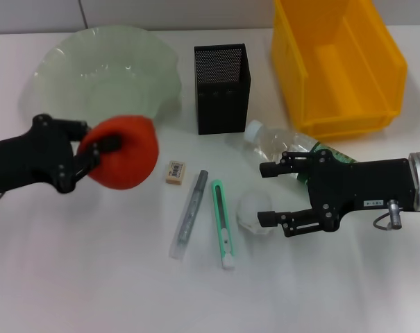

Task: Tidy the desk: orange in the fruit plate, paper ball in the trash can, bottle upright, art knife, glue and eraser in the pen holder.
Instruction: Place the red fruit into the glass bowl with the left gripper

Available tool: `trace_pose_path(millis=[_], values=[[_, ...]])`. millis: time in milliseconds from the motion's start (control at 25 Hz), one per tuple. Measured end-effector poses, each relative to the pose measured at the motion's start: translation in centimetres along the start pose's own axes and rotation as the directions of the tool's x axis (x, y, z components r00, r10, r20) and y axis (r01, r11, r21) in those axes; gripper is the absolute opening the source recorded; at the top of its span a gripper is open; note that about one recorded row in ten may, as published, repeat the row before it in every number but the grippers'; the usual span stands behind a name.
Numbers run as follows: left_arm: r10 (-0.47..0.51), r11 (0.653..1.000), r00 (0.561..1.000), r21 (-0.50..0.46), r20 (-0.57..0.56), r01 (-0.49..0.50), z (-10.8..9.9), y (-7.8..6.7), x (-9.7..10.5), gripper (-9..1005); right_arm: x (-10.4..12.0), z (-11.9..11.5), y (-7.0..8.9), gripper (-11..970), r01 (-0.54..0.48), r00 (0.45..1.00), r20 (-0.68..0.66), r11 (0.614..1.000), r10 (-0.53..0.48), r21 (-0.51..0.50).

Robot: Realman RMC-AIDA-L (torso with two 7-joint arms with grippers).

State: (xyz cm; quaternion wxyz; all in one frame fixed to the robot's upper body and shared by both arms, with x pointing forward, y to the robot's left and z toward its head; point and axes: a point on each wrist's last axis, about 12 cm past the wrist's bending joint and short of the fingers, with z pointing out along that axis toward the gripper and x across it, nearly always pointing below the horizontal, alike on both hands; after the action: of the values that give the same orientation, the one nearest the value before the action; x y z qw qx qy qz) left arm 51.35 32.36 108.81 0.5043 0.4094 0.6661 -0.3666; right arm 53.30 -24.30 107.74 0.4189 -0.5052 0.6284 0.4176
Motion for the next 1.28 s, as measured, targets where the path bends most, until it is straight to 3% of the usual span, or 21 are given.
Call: trace_pose_path(millis=[80,120,600,680,760,800,840,880,920,1000,1040,1080,1120,1160,1200,1280], values=[[0.009,1.000,0.999,-0.014,0.044,-0.009,0.3,-0.2,-0.1,89,0.0,0.0,0.0,815,0.000,1.000,0.000,1.000,0.000,0.000],[0.024,0.999,0.994,-0.032,0.111,-0.021,1.5,-0.9,0.2,82,0.0,0.0,0.0,815,0.000,1.000,0.000,1.000,0.000,0.000],[0.024,1.000,0.989,-0.018,0.144,-0.022,2.4,-1.3,0.5,67,0.1,0.0,0.1,815,-0.003,1.000,0.002,1.000,0.003,0.000],[0.030,0.997,0.979,-0.071,0.201,-0.016,3.1,-1.1,0.2,67,0.1,0.0,0.1,815,-0.003,1.000,0.003,1.000,0.003,0.000],[0.028,0.981,0.958,-0.190,0.286,0.028,4.2,-0.4,0.2,69,0.1,0.0,0.1,815,-0.005,1.000,0.005,1.000,0.005,0.002],[0.028,0.981,0.958,-0.190,0.286,0.028,4.2,-0.4,0.2,70,0.1,0.0,0.1,815,-0.005,1.000,0.005,1.000,0.005,0.002],[0.017,0.957,0.946,-0.279,0.325,0.078,4.8,0.4,0.4,71,0.1,0.0,0.2,815,-0.006,1.000,0.005,1.000,0.006,0.003],[0.017,0.957,0.946,-0.279,0.325,0.078,4.8,0.4,0.4,72,0.2,0.0,0.2,815,-0.006,1.000,0.006,1.000,0.006,0.004],[0.019,0.935,0.943,-0.341,0.333,0.102,5.0,1.1,0.6,73,0.2,0.0,0.2,815,-0.006,1.000,0.006,1.000,0.006,0.004],[0.019,0.935,0.943,-0.341,0.333,0.102,5.0,1.1,0.6,74,0.2,-0.1,0.2,815,-0.006,1.000,0.006,1.000,0.006,0.005],[0.014,0.903,0.943,-0.410,0.333,0.131,5.3,1.9,0.8,75,0.1,-0.1,0.2,815,-0.003,1.000,0.006,1.000,0.003,0.005],[0.014,0.903,0.943,-0.410,0.333,0.131,5.3,1.9,0.8,76,0.1,0.0,0.1,815,0.001,1.000,0.010,1.000,-0.001,0.007],[0.004,0.854,0.953,-0.497,0.305,0.156,6.0,3.0,1.2,77,0.1,0.0,0.1,815,0.001,1.000,0.010,1.000,-0.001,0.007],[0.004,0.854,0.953,-0.497,0.305,0.156,6.0,3.0,1.2,78,0.1,0.0,0.1,815,0.002,1.000,0.012,1.000,-0.002,0.008],[-0.006,0.828,0.960,-0.537,0.279,0.162,6.3,3.6,1.4,79,0.1,0.0,0.1,815,0.002,1.000,0.013,1.000,-0.002,0.009],[-0.006,0.828,0.960,-0.537,0.279,0.162,6.3,3.6,1.4,81,0.0,0.1,0.1,815,0.002,1.000,0.016,1.000,-0.002,0.010]])
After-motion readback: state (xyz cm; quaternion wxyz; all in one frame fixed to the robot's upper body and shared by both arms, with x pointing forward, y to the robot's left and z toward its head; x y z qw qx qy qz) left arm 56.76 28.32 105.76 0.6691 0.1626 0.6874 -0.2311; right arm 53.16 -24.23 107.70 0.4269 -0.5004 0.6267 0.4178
